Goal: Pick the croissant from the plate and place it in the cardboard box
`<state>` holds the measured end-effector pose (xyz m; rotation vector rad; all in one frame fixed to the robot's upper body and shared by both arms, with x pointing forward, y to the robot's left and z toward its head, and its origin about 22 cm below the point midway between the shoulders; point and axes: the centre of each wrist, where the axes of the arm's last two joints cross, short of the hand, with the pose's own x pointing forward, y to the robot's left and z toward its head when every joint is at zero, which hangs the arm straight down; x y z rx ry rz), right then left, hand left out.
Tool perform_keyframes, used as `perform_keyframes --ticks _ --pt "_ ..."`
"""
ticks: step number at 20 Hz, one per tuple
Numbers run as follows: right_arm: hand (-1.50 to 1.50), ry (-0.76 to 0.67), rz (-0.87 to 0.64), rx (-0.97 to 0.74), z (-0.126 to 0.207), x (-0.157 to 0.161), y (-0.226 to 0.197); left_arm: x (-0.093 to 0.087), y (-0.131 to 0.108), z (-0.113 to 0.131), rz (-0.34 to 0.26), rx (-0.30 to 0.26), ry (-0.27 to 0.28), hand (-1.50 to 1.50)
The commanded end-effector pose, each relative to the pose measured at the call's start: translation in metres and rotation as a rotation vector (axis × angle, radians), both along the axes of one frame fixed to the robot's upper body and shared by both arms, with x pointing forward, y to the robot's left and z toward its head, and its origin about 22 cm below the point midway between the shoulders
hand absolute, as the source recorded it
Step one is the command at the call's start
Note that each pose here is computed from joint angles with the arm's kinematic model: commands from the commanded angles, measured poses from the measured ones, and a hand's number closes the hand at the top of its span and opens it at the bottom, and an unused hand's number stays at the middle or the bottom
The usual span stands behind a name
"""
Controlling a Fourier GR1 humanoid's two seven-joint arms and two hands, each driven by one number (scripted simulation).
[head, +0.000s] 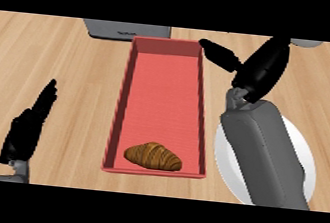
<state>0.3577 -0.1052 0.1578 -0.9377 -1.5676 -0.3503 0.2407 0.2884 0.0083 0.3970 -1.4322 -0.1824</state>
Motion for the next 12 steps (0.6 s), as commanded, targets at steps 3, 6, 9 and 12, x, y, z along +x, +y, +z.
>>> perform_keyframes --ticks 3,6,9,12 --pt "-1.50 -0.093 -0.153 0.107 0.005 -0.059 -0.058 -0.010 0.006 -0.003 0.017 -0.014 0.016 0.00" --pt "-1.50 -0.105 -0.148 0.124 0.009 -0.105 -0.086 -0.016 0.017 -0.010 0.037 0.009 0.003 0.00" --pt "-1.50 -0.101 -0.139 0.071 0.002 -0.154 -0.111 -0.012 0.016 -0.009 0.023 -0.005 0.000 0.00" --pt "-1.50 -0.071 -0.105 0.081 -0.002 -0.194 -0.129 -0.012 0.017 0.010 0.017 -0.008 0.010 0.00"
